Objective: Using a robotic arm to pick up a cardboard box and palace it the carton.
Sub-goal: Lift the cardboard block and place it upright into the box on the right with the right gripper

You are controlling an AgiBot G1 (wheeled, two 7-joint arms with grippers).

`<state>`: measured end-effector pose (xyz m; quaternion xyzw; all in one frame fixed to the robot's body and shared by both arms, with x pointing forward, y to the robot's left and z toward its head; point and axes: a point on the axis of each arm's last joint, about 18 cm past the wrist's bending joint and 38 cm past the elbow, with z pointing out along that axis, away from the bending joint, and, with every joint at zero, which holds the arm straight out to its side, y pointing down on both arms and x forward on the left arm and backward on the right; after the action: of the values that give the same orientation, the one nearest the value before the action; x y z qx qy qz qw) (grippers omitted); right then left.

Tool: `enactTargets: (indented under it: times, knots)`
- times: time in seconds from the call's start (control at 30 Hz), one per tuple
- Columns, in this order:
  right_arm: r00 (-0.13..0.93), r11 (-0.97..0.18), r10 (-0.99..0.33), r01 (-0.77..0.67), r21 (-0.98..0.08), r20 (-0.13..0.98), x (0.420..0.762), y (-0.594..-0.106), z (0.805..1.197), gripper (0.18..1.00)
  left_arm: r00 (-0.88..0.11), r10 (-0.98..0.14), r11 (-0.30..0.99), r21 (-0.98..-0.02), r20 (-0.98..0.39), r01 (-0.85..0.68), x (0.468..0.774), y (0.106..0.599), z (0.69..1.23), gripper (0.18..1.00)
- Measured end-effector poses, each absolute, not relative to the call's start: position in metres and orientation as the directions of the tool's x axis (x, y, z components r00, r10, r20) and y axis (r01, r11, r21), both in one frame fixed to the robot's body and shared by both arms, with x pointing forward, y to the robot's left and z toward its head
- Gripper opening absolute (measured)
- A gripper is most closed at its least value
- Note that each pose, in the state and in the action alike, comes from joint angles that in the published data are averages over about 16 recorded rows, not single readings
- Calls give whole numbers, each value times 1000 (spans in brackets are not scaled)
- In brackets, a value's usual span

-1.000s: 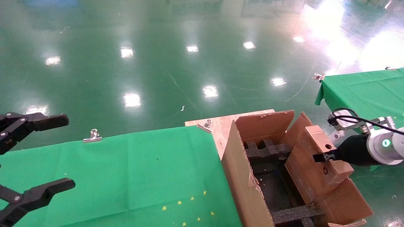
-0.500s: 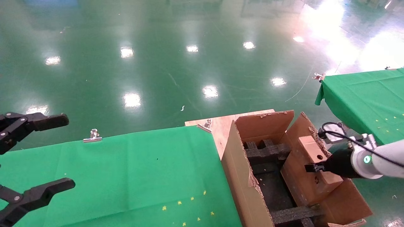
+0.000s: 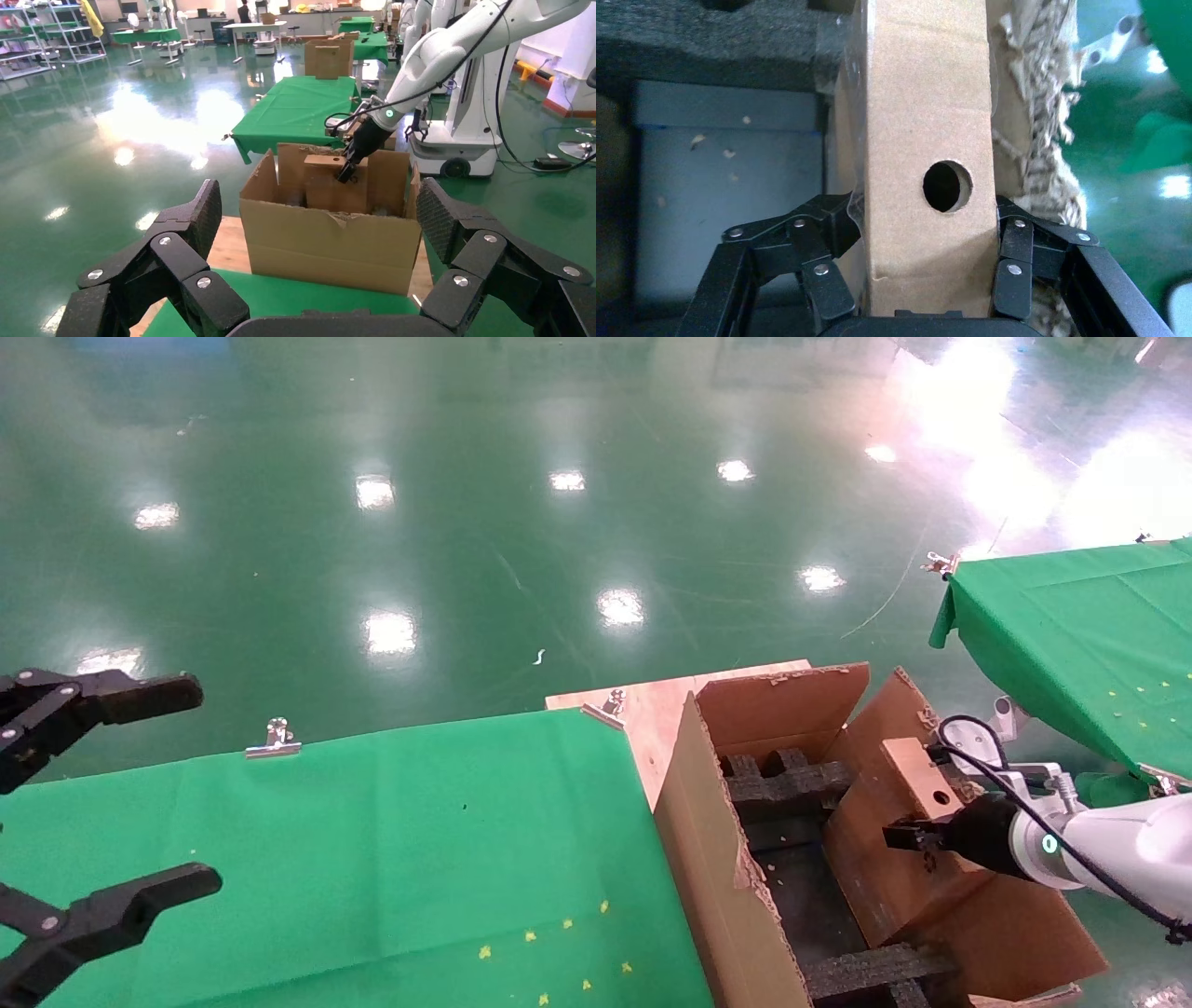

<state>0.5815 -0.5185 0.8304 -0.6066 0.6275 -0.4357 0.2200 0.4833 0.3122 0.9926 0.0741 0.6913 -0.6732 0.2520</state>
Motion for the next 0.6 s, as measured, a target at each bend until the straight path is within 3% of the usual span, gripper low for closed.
enactTargets:
  times: [0.6]
  knots:
    - [-175, -122, -946, -591, -798, 274, 588, -503, 794, 308, -862, -237, 83, -893, -448, 442, 483, 312, 993, 1001]
